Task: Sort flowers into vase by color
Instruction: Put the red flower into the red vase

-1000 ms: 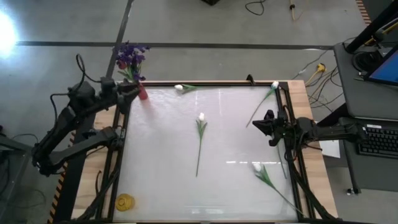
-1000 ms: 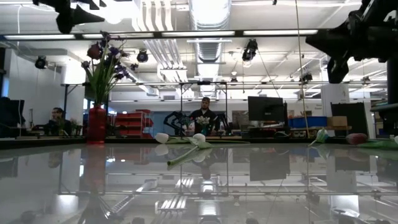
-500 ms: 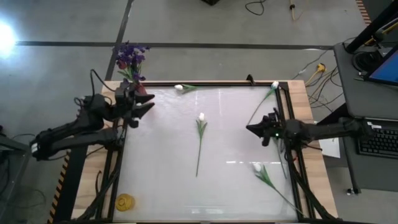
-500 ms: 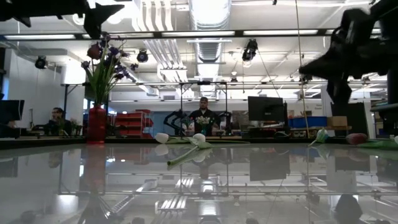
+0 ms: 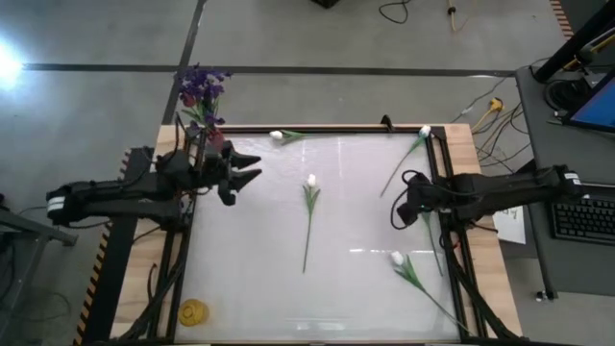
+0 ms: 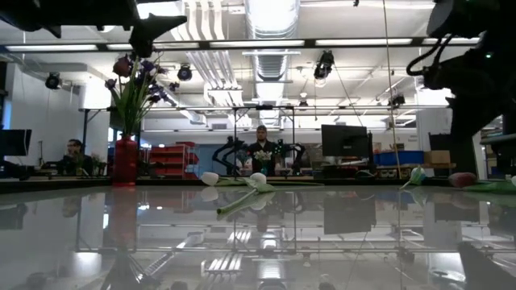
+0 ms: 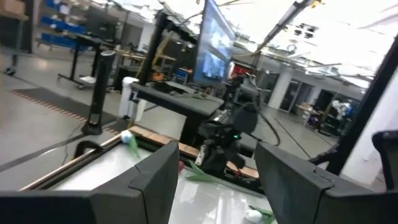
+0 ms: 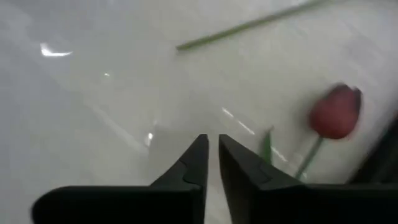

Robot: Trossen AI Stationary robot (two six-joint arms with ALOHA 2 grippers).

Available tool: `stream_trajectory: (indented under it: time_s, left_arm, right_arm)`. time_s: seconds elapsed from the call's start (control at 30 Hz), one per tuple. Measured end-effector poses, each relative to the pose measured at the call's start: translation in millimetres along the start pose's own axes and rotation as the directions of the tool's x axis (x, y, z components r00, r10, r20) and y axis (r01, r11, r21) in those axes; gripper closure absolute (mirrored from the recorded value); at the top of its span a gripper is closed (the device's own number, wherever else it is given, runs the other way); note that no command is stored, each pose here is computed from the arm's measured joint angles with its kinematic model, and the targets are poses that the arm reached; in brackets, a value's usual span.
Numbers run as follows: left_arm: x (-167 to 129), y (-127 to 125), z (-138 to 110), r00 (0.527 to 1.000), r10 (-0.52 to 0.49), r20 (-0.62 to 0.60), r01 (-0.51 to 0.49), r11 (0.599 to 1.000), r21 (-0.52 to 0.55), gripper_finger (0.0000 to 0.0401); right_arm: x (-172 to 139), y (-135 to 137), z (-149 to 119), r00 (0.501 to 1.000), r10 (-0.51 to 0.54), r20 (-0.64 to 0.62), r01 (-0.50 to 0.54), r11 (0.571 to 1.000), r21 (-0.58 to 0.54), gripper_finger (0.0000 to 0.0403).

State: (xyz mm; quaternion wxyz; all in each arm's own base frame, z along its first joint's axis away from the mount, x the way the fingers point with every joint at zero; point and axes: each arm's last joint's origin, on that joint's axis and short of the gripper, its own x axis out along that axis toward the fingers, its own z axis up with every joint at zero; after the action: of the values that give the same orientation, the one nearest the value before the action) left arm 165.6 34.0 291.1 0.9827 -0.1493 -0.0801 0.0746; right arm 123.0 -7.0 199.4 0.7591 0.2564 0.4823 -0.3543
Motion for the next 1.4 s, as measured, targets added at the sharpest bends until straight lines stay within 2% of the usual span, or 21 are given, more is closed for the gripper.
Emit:
stream_trajectory:
  time_s: [0.1, 0.27, 0.3, 0.4, 0.57, 0.7, 0.93, 1.1, 1.2, 1.3, 1.4]
  left_arm:
    - [9, -7, -4, 0.999, -0.048, 0.011, 0.048, 0.999, 0.019, 0.0201]
    - [21, -18, -12, 0.992, -0.122, 0.028, 0.120, 0.992, 0.045, 0.0201]
    - [23, -19, -14, 0.991, -0.133, 0.029, 0.131, 0.990, 0.051, 0.0201]
    - [29, -23, -19, 0.988, -0.155, 0.024, 0.153, 0.986, 0.067, 0.0201]
    - [35, -25, -27, 0.986, -0.164, -0.006, 0.164, 0.984, 0.067, 0.0201]
    - [38, -26, -34, 0.986, -0.166, -0.035, 0.168, 0.984, 0.065, 0.0201]
    - [40, -27, -37, 0.986, -0.159, -0.045, 0.161, 0.985, 0.054, 0.0200]
    - [32, -29, -34, 0.992, -0.056, -0.109, 0.062, 0.997, 0.047, 0.0200]
    - [26, -30, -27, 0.976, 0.091, -0.200, -0.076, 0.993, 0.085, 0.0200]
    - [18, -29, -23, 0.914, 0.281, -0.293, -0.257, 0.959, 0.118, 0.0200]
    - [10, -25, -20, 0.814, 0.455, -0.361, -0.436, 0.889, 0.138, 0.0200]
  right_arm:
    - [1, 4, 4, 1.000, -0.007, -0.017, 0.008, 0.998, 0.059, 0.0317]
    - [17, -10, 4, 0.972, -0.184, -0.146, 0.215, 0.949, 0.231, 0.0233]
    - [21, -12, 6, 0.970, -0.193, -0.150, 0.226, 0.941, 0.253, 0.0221]
    - [31, -16, 15, 0.957, -0.230, -0.179, 0.271, 0.929, 0.252, 0.0203]
    - [47, -30, 25, 0.911, -0.297, -0.287, 0.372, 0.892, 0.256, 0.0214]
    - [58, -42, 31, 0.873, -0.298, -0.385, 0.408, 0.880, 0.244, 0.0236]
    - [74, -53, 36, 0.829, -0.289, -0.478, 0.440, 0.866, 0.239, 0.0282]
    - [84, -51, 38, 0.825, -0.262, -0.500, 0.420, 0.877, 0.233, 0.0324]
    - [86, -50, 39, 0.830, -0.250, -0.498, 0.408, 0.881, 0.238, 0.0354]
    - [84, -50, 40, 0.843, -0.236, -0.483, 0.391, 0.886, 0.250, 0.0383]
    - [77, -48, 46, 0.883, -0.208, -0.421, 0.340, 0.901, 0.268, 0.0390]
